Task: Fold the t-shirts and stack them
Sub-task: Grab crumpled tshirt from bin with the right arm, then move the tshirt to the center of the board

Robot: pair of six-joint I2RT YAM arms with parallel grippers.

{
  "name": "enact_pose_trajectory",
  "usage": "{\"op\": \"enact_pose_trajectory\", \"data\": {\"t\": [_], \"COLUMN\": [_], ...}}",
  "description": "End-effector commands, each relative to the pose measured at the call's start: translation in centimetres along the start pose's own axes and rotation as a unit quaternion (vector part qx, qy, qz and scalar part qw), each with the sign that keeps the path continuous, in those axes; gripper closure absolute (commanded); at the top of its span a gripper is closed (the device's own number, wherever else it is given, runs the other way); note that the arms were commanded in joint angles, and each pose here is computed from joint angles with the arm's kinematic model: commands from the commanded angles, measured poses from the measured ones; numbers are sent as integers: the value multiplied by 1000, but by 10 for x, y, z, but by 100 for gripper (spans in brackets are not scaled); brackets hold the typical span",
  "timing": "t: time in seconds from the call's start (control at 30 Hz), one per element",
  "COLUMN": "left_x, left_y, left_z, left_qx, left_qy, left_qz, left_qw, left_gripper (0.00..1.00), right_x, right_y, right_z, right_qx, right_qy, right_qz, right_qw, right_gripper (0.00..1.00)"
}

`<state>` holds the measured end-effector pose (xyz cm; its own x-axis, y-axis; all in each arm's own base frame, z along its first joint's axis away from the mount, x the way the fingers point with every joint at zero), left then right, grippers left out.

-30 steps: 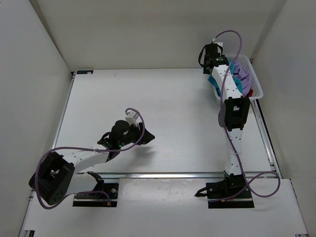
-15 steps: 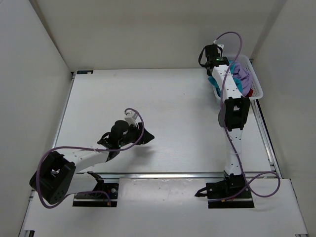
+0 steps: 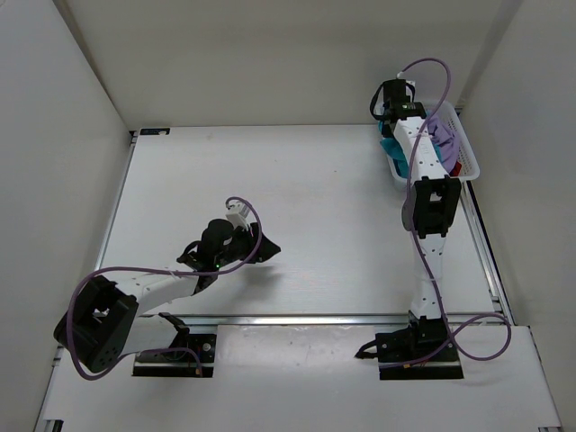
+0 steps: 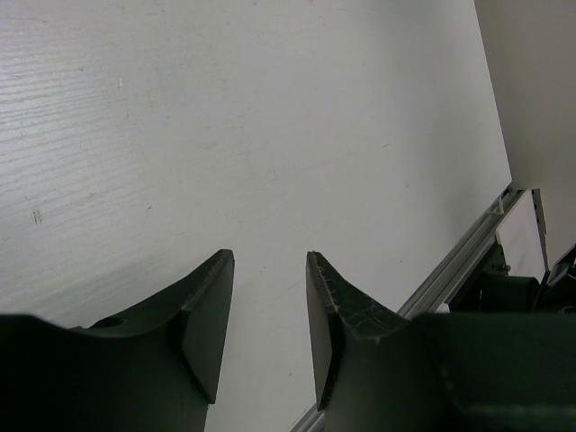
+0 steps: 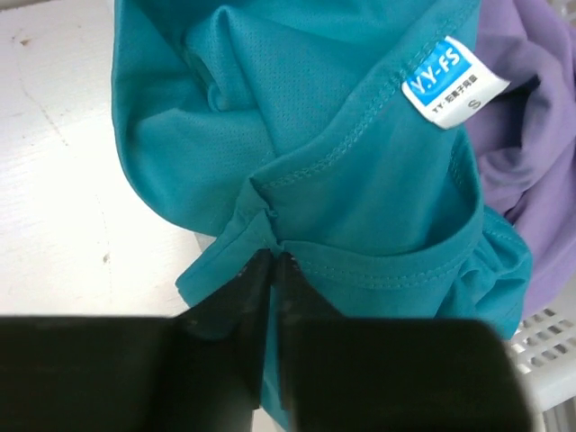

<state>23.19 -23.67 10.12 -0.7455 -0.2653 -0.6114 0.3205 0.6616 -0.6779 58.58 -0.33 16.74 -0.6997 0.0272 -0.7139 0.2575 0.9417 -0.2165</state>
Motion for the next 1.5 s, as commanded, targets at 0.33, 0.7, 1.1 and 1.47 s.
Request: {"op": "enact_pose_trajectory", "data": {"t": [0.33,0.7,1.1,1.47], "left_x": [-16,-63,-100,-63], "left_y": [-3,29,62,86], "left_z": [-4,-34,-67,-60], "left_qx": [7,-39,-86,-168], "left_qy": [-24,-113,-185,-139], "left_qz": [-28,-106,-137,-116], "left_qw": [999,987,969,969], "left_gripper": [52,51,44,44], "right_x": [-142,-156,39,89], "right_y": [36,5,26,50], "right_z": [-228,-529,-248,-132], "right_qx": [-218,-432,-497,-345], "right_qy": [-247,-519,-215,-57], "right_qz": [58,42,159,198], "right_qw": [942,736,825,916], "right_gripper": [100,100,100,94]}}
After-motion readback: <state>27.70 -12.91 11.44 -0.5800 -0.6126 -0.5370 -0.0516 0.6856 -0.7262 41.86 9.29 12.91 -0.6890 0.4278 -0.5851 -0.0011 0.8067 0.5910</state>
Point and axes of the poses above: each gripper's point midway between its finger pads, its own z axis out along the fingers, its own y axis along the line the jaws close on, x = y × z, the point moved 2 cm from there along -z, back along the fingers, and after that the axes turned 3 degrees about -z, right-handed, at the moved point
